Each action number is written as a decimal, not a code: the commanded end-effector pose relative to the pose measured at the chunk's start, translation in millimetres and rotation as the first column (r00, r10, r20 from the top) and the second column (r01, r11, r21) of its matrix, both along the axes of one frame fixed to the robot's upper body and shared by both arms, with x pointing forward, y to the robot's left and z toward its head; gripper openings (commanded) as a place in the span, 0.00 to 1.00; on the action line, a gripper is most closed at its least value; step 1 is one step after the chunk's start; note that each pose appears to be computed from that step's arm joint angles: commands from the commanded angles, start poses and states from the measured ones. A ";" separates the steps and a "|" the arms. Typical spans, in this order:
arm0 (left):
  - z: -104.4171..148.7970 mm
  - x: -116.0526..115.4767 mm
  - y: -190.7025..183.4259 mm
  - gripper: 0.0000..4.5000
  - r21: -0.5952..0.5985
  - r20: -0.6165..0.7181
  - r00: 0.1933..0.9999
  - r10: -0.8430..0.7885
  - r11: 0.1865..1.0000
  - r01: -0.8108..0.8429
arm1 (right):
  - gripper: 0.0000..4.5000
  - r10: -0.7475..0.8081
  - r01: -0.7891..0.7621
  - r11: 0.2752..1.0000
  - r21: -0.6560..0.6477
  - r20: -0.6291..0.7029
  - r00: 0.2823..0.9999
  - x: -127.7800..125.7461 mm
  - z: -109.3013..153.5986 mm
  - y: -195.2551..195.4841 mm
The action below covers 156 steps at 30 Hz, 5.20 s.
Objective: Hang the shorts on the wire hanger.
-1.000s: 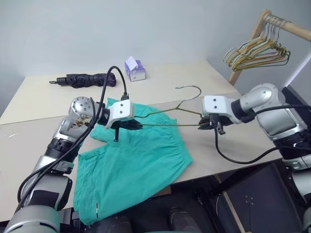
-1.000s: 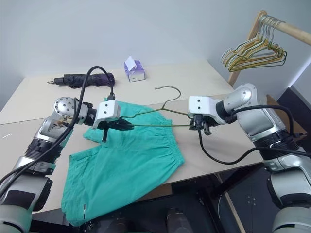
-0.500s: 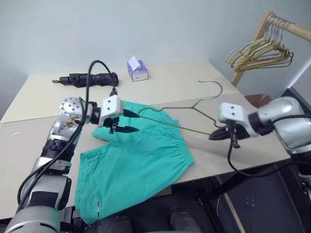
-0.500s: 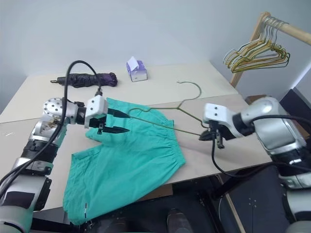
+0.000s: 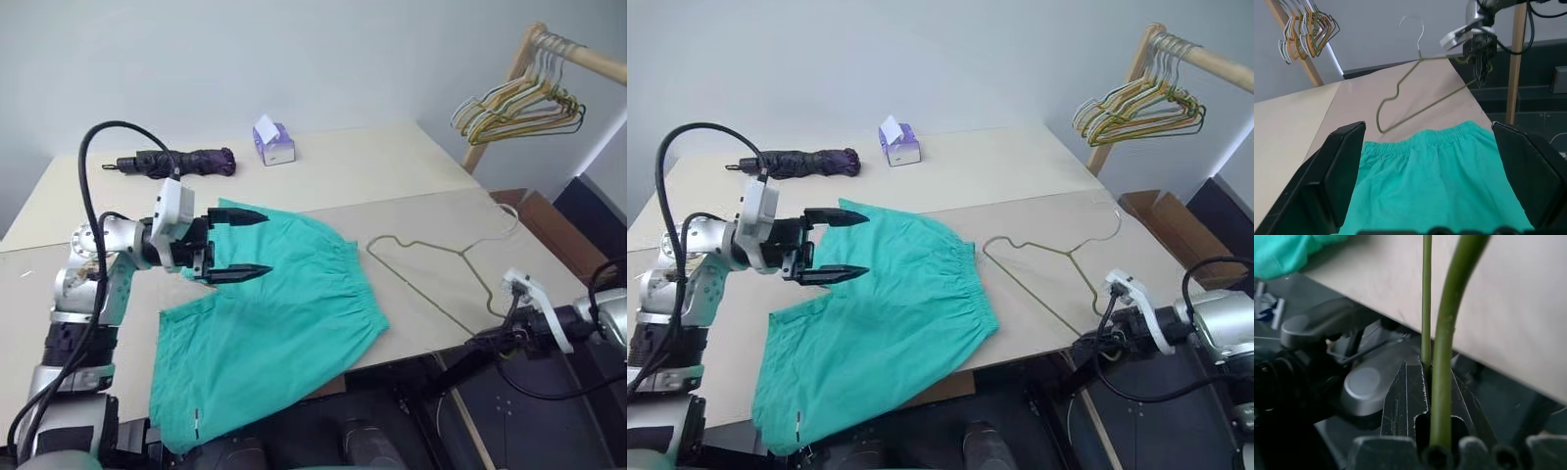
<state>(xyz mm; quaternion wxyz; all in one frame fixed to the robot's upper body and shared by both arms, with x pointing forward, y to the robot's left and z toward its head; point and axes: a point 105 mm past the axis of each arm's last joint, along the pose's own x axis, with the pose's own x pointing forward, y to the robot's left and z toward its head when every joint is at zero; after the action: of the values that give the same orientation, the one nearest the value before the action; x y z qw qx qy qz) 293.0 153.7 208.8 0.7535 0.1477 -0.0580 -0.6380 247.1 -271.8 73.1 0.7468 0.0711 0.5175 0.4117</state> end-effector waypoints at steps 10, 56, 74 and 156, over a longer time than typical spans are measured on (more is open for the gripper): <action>5.7 -10.5 -0.2 0.99 0.006 0.022 0.999 0.024 1.000 -0.024 | 0.00 0.035 -0.034 0.996 0.079 -0.020 0.999 17.8 7.6 10.9; 13.0 41.6 14.2 0.99 0.097 0.222 0.963 0.151 0.980 -0.176 | 0.00 0.440 -0.113 0.869 -0.481 0.649 0.621 111.9 87.5 78.9; -9.8 86.2 -24.4 0.95 0.535 0.388 0.896 -0.218 0.845 -0.026 | 0.00 0.661 -0.169 0.739 -0.652 0.654 0.367 76.2 117.6 133.7; -30.1 70.4 72.3 0.00 0.563 0.167 0.985 0.051 0.815 -0.138 | 0.01 -0.549 0.441 0.835 0.329 0.556 0.625 87.4 35.5 90.2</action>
<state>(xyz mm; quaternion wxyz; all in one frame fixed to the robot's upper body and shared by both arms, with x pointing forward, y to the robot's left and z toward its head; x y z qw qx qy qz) 365.8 193.5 162.3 0.6771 0.3959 0.0748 -0.6159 323.4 -130.8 101.8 0.9152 0.1529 0.1833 0.3247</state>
